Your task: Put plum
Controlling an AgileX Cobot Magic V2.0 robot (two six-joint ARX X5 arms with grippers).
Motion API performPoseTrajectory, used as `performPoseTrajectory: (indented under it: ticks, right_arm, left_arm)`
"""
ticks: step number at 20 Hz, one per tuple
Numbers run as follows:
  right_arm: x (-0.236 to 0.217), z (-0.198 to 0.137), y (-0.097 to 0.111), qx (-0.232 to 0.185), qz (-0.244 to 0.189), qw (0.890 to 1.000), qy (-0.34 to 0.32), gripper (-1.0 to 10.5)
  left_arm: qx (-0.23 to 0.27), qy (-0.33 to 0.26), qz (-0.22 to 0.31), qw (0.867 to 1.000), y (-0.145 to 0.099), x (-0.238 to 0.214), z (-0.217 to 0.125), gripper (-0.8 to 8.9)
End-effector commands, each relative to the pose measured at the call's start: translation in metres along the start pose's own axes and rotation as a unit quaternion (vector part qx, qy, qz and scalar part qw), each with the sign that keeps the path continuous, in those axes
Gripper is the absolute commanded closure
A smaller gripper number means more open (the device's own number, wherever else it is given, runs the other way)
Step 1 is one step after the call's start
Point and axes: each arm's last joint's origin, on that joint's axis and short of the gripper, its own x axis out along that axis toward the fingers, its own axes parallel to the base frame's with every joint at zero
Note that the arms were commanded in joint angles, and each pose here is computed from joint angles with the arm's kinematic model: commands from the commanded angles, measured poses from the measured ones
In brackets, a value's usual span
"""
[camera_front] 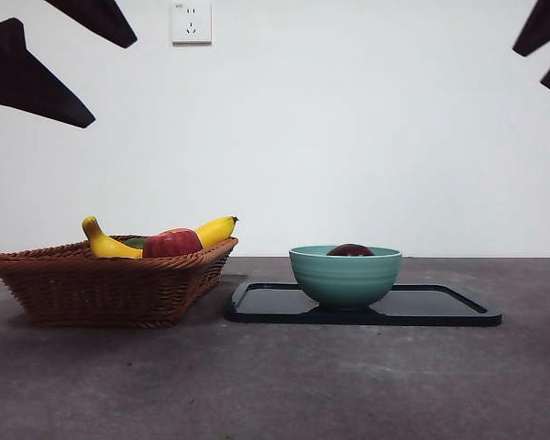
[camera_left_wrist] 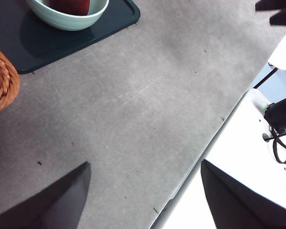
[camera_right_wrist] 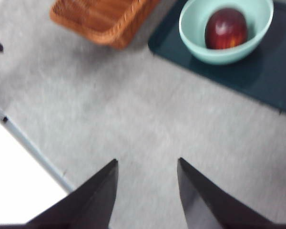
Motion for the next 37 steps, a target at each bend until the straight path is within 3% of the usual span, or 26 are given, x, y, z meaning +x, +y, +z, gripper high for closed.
performPoseTrajectory:
  ticks: [1, 14, 20, 23, 27, 33, 37]
  right_arm:
    - [-0.001, 0.004, 0.002, -0.012, 0.005, 1.0, -0.013, 7.5]
    - [-0.001, 0.004, 0.002, -0.012, 0.005, 1.0, -0.012, 7.5]
    - [-0.001, 0.004, 0.002, -0.011, 0.005, 1.0, -0.011, 7.5]
    - [-0.001, 0.004, 0.002, -0.011, 0.005, 1.0, -0.011, 7.5]
    - [-0.001, 0.004, 0.002, -0.011, 0.005, 1.0, -0.011, 7.5]
    - [-0.001, 0.004, 0.002, -0.011, 0.006, 1.0, -0.011, 7.5]
    - [-0.001, 0.004, 0.002, -0.01, 0.006, 1.0, -0.009, 7.5]
  left_arm:
    - [0.006, -0.005, -0.005, 1.0, -0.001, 0.0, 0.003, 4.41]
    - [0.007, -0.006, -0.005, 1.0, -0.001, 0.0, 0.003, 4.42]
    - [0.008, -0.043, 0.007, 0.999, -0.003, 0.0, 0.014, 4.42]
    - [0.024, -0.049, 0.04, 0.998, -0.005, 0.003, 0.034, 4.42]
    - [0.046, -0.044, 0.045, 0.997, -0.001, 0.02, 0.078, 4.42]
    - [0.089, -0.036, 0.056, 0.994, 0.017, 0.068, 0.15, 4.42]
    - [0.1, -0.025, 0.057, 0.993, 0.035, 0.11, 0.18, 4.42]
